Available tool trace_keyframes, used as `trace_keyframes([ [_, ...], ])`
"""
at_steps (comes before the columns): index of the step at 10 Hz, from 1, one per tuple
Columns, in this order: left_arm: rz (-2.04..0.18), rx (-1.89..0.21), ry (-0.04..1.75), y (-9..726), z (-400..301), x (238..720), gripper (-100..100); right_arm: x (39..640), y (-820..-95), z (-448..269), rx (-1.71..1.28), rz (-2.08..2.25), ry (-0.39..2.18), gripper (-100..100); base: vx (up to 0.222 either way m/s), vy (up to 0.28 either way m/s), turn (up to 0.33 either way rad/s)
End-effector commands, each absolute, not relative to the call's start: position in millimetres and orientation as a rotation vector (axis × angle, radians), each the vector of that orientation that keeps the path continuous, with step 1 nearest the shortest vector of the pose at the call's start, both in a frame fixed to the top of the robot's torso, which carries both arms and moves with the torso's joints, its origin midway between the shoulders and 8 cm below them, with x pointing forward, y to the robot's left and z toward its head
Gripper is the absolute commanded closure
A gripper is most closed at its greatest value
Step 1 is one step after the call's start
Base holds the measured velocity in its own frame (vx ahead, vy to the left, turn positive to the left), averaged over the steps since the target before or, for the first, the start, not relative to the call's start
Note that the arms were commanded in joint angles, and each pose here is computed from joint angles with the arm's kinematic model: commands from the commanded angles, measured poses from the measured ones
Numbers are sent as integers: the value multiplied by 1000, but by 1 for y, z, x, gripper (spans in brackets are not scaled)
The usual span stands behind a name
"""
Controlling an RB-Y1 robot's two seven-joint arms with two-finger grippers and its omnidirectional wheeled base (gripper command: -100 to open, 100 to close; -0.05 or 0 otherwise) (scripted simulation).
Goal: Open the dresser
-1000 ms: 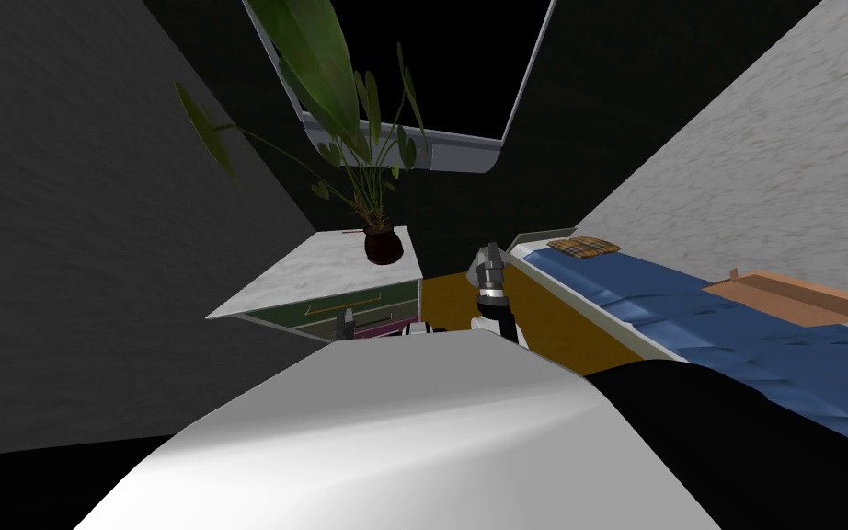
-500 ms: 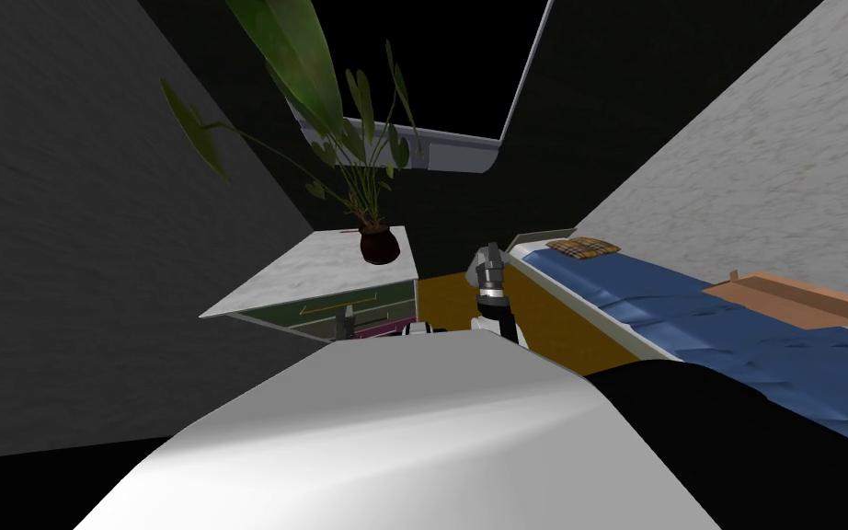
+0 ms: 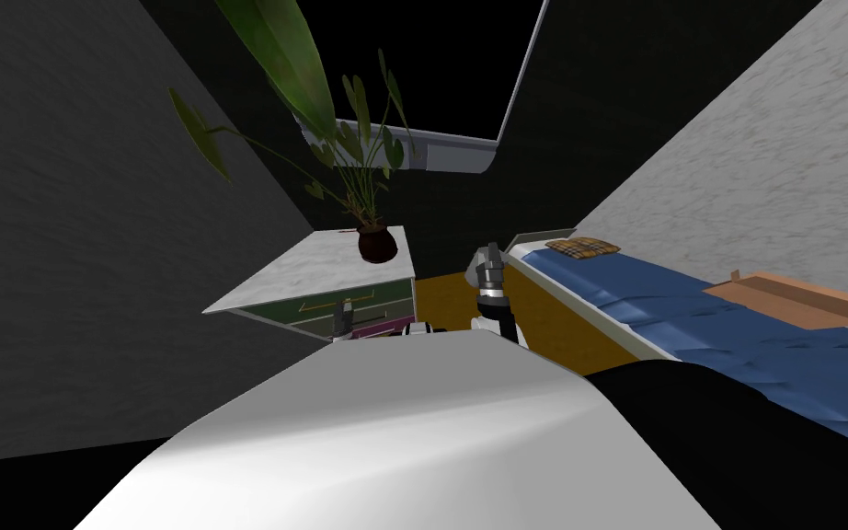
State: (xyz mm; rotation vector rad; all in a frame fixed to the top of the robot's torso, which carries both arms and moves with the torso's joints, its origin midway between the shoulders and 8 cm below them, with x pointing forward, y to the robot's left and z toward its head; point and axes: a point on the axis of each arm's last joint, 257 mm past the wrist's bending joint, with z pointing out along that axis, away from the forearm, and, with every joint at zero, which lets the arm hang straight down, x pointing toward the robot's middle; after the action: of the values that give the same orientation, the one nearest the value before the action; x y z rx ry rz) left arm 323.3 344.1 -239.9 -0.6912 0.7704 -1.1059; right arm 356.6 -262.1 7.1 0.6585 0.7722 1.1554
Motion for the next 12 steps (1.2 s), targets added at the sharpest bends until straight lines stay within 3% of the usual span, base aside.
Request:
trace_keyframes([
  [1, -1104, -692, 766, 336, -248, 308, 100, 357, -262, 7, 658, 1155, 772, 0, 29, 44, -19],
  [7, -1107, -690, 755, 325, -258, 288, 100, 357, -262, 7, 658, 1155, 772, 0, 17, 29, -11],
  [12, -1115, -687, 770, 340, -245, 311, 100, 357, -262, 7, 658, 1156, 772, 0, -120, -59, 27],
])
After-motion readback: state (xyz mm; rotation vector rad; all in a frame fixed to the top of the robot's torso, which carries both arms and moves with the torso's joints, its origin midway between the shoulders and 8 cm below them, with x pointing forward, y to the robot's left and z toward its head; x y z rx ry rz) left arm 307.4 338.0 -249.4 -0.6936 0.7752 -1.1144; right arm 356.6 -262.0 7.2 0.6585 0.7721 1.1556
